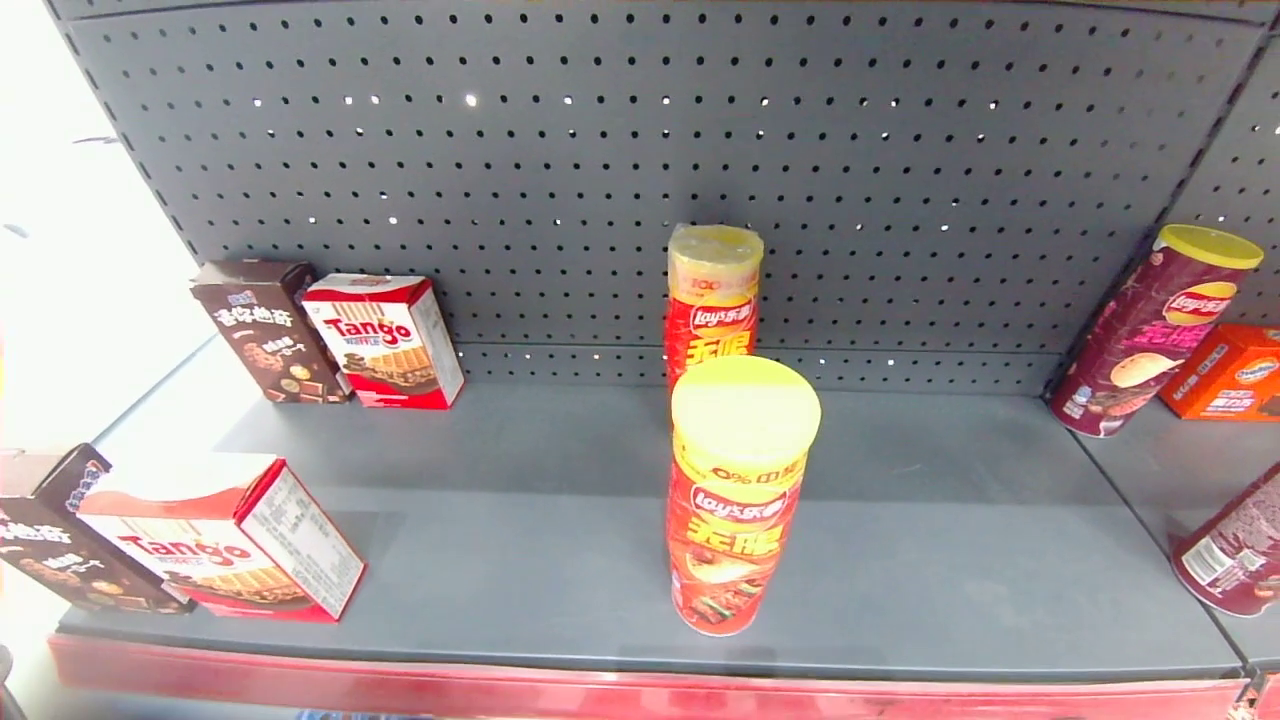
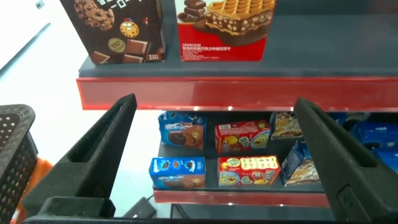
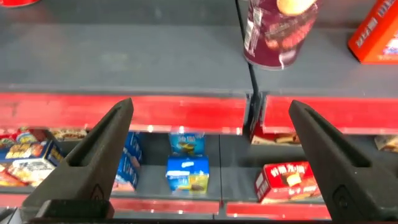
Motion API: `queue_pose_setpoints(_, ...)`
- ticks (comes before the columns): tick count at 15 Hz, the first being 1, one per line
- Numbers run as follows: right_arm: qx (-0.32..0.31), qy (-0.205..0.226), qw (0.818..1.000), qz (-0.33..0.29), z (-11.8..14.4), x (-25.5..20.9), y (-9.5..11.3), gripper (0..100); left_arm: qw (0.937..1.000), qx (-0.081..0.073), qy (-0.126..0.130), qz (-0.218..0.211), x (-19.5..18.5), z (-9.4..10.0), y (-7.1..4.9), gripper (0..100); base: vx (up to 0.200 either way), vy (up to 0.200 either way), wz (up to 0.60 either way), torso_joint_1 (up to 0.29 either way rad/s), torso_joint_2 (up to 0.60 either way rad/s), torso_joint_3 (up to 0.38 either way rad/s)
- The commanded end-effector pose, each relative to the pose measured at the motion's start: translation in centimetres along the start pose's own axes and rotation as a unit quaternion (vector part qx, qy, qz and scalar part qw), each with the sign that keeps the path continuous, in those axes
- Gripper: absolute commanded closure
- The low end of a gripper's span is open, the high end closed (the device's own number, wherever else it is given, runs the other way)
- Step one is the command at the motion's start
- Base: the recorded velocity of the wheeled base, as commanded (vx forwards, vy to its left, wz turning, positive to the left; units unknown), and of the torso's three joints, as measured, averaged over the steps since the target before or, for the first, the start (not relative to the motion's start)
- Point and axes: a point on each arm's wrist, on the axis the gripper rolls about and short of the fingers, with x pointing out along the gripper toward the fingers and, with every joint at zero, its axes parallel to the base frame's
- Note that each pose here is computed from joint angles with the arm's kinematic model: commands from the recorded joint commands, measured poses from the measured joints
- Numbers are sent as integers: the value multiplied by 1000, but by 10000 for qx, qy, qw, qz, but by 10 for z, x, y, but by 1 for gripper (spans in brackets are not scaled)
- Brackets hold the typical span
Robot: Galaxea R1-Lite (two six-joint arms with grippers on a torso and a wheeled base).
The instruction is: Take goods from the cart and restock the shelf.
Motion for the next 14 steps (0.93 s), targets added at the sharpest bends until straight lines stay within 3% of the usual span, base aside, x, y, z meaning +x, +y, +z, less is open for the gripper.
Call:
queue_pose_setpoints(1,0,0,10000,0,0,0,0,0,10000,3,5,-1,0,0,0,0,0,0,0,0,0,0)
queue_pose_setpoints(14,0,0,10000,8,0,0,0,0,10000,-12,5,14,0,0,0,0,0,0,-46,1,0,0)
